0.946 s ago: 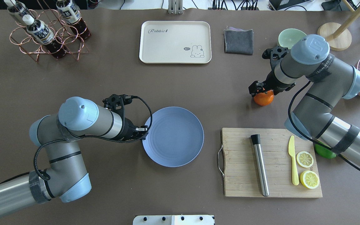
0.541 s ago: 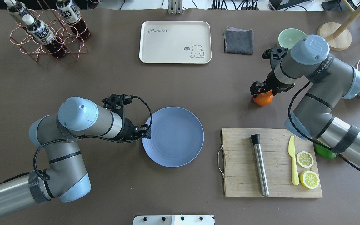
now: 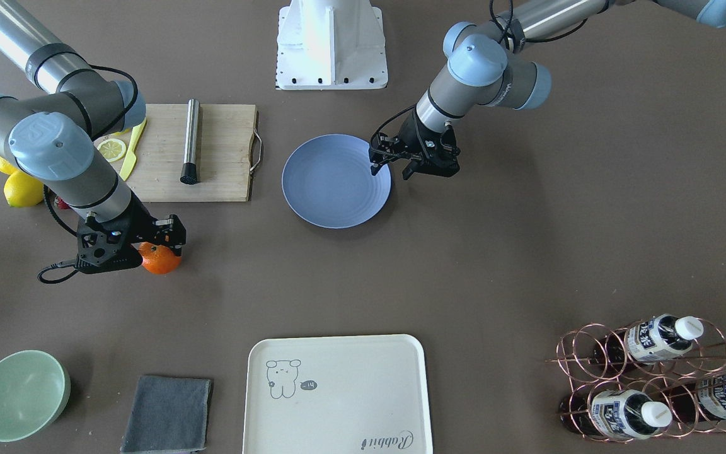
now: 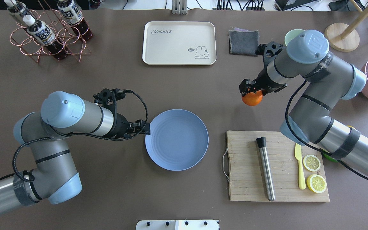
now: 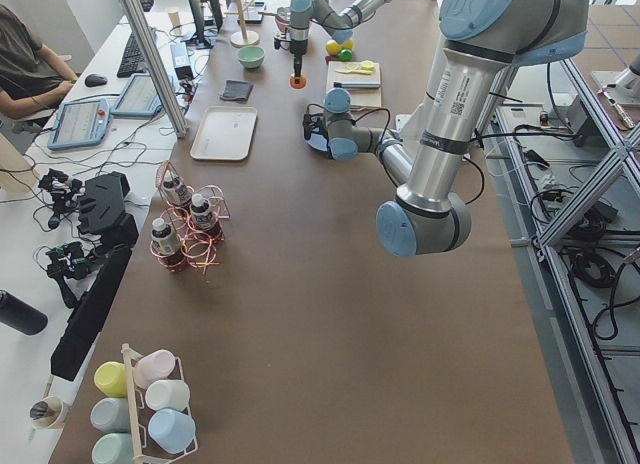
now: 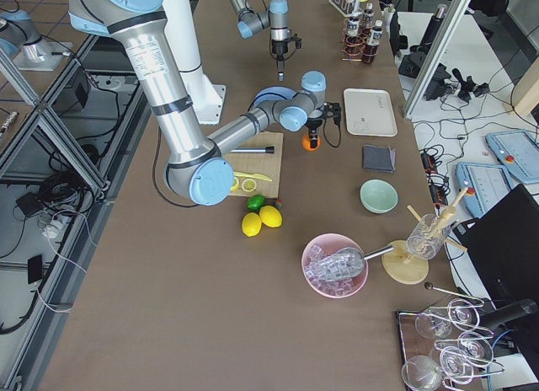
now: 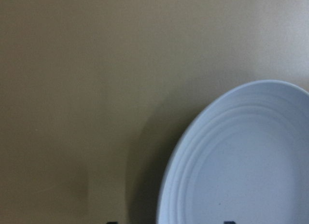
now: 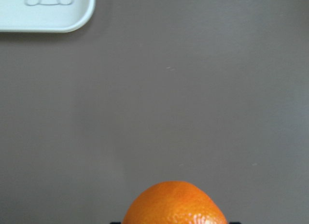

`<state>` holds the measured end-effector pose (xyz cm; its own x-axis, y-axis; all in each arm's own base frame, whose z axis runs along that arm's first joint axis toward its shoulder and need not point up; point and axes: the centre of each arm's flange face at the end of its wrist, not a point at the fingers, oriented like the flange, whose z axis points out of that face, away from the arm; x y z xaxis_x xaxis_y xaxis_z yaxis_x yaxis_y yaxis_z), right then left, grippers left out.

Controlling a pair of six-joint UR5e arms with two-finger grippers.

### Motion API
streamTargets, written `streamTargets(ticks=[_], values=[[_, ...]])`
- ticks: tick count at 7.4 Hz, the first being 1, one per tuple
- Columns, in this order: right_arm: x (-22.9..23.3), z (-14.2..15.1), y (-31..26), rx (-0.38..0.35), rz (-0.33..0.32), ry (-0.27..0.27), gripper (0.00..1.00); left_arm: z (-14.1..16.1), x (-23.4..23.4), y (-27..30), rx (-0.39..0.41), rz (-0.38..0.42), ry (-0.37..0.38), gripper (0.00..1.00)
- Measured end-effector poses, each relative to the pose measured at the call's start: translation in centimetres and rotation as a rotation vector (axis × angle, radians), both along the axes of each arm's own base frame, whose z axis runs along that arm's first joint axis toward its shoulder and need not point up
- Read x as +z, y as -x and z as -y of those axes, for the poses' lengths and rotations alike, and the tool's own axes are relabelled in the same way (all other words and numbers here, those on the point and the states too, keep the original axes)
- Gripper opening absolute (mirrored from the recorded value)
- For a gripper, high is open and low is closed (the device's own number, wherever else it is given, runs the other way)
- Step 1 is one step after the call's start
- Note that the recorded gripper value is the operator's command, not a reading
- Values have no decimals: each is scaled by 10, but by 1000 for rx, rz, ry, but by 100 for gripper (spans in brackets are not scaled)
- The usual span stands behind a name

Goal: Pick orange to plate
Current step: 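Lower the mandarin onto the blue plate with the right gripper while the left withdraws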

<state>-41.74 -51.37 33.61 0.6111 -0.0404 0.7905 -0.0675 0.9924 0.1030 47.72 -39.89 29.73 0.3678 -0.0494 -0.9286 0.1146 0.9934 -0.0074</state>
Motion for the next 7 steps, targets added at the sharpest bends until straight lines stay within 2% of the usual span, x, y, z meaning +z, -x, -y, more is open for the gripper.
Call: streamTargets(ticks=[2,4,6,7], values=[[-70,-45,64,47,55,55,0,28,36,51,12,39,-29,94],[-130,-97,128,63,46,85,0,40,58,76,21,70,-67,94],[-149,-139,170,73,16,82,0,43,65,82,19,80,-71,96],[-147,-149,181,75,-1,76,0,43,68,83,19,83,-70,96]])
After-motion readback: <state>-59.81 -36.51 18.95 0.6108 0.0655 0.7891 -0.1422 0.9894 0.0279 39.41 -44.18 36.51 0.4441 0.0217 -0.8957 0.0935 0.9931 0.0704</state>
